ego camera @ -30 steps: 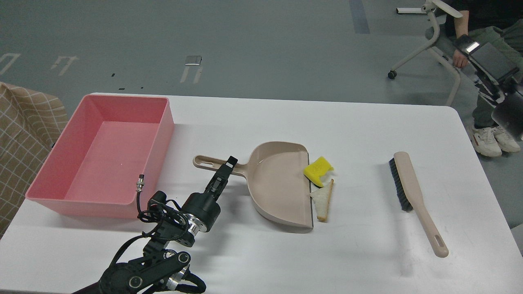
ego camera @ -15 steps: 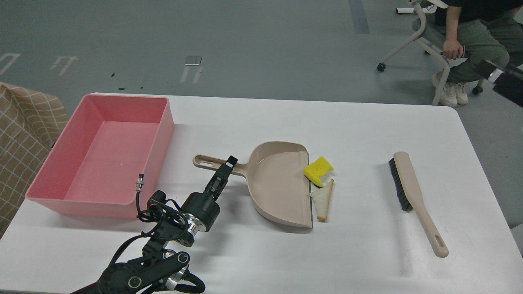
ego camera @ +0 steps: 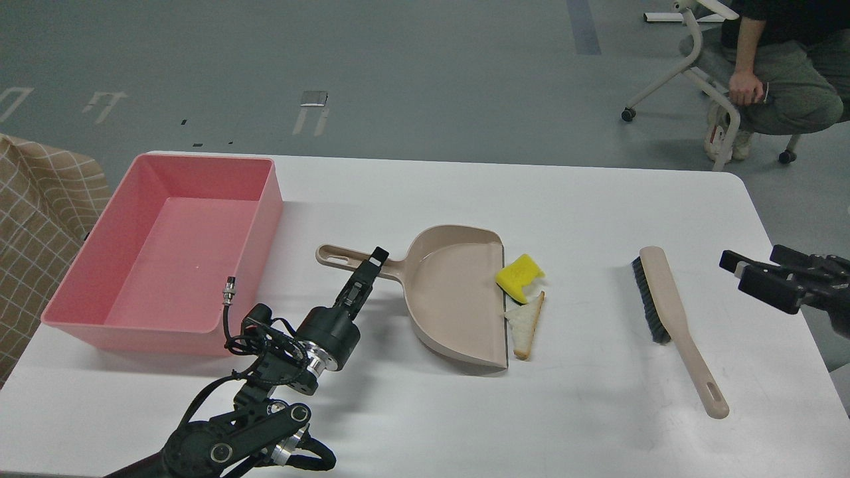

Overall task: Sweep and dump garbage into bin
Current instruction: 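Move the right gripper down toward the wooden brush handle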

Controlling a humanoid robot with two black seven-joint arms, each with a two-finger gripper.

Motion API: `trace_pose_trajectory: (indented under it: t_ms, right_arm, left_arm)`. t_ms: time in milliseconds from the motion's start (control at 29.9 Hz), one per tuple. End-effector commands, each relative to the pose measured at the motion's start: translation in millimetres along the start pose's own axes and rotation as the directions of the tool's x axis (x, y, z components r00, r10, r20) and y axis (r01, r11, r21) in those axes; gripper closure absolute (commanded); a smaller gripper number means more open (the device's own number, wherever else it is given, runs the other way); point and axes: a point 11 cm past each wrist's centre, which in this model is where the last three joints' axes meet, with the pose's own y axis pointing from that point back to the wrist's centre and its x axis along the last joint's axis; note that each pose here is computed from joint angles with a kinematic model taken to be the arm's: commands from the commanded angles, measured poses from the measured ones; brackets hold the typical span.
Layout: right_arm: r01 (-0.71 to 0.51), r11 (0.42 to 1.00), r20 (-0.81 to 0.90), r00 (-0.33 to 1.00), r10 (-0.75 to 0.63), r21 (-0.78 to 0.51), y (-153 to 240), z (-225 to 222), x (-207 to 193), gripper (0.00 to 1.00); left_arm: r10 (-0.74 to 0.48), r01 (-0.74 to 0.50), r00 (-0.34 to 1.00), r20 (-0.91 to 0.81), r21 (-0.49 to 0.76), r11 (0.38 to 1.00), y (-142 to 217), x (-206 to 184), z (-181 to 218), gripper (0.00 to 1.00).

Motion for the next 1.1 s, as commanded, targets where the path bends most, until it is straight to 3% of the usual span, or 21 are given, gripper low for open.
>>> trace_pose_trajectory:
  t_ms: [0, 167, 602, 769, 1070]
  right_arm:
    - [0.055, 0.998, -0.040, 0.998, -0.056, -0.019, -14, -7, -27, 0.18]
    - [0.117, 0.993, -0.039, 0.992, -0.117, 0.000, -21, -17, -54, 0.22]
    - [0.161, 0.985, -0.107, 0.980, -0.167, -0.058, -7, 2, -46, 0.23]
    - [0.190, 0.981, -0.082, 0.978, -0.193, -0.042, -13, -4, -62, 0.29]
    - [0.160, 0.985, -0.019, 0.987, -0.161, -0.057, -25, -11, -71, 0.29]
  left_arm:
    - [0.000, 0.000, 1.000, 0.001, -0.001, 1.000, -1, 0, 0, 0.80]
    - [0.002, -0.002, 1.000, 0.006, -0.003, 1.000, -1, 2, 1, 0.80]
    - [0.004, -0.004, 1.000, 0.023, -0.009, 1.000, -5, 8, 2, 0.79]
    - [0.003, -0.003, 1.000, 0.025, -0.013, 1.000, -6, 8, 3, 0.79]
    - [0.003, -0.003, 1.000, 0.025, -0.015, 1.000, -6, 8, 4, 0.79]
